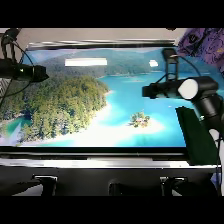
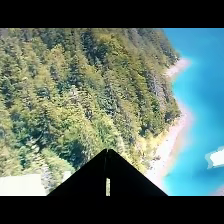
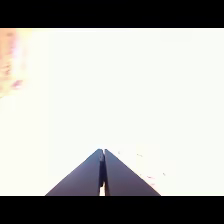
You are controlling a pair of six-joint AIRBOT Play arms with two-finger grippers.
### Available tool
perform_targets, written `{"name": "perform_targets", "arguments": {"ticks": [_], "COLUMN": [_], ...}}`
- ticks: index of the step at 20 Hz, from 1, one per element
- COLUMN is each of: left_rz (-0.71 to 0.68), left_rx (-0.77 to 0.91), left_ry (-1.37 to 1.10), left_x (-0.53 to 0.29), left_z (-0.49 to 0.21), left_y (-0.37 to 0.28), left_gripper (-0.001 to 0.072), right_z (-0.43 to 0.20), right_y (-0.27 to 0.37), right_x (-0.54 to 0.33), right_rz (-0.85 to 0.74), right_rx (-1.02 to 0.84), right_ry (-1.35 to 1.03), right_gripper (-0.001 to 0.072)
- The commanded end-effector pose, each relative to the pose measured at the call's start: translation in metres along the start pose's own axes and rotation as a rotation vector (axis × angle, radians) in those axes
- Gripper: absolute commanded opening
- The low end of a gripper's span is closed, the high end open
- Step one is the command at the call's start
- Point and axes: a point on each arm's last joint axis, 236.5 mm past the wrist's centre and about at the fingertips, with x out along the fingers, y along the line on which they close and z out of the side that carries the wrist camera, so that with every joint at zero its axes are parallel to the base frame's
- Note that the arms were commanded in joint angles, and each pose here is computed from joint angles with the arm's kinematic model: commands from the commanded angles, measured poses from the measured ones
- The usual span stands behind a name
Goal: Fold the clothes and pants, and hang the long-sleeved shirts on hangers.
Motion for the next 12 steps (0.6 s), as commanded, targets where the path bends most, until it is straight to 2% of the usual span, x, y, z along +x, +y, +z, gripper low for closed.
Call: {"name": "perform_targets", "arguments": {"ticks": [1,12], "left_rz": [0.035,0.034], "left_rx": [0.030,0.027], "left_ry": [-0.071,-0.069], "left_x": [-0.0092,-0.0054], "left_z": [0.0032,0.0036], "left_y": [0.0056,0.0064], "left_gripper": [0.0018,0.0020], "right_z": [0.0059,0.0110], "right_y": [0.0299,0.0286], "right_x": [0.0038,0.0036], "right_rz": [0.026,0.022], "right_rx": [-0.089,-0.090], "right_ry": [-0.036,-0.057], "right_gripper": [0.0029,0.0029]}}
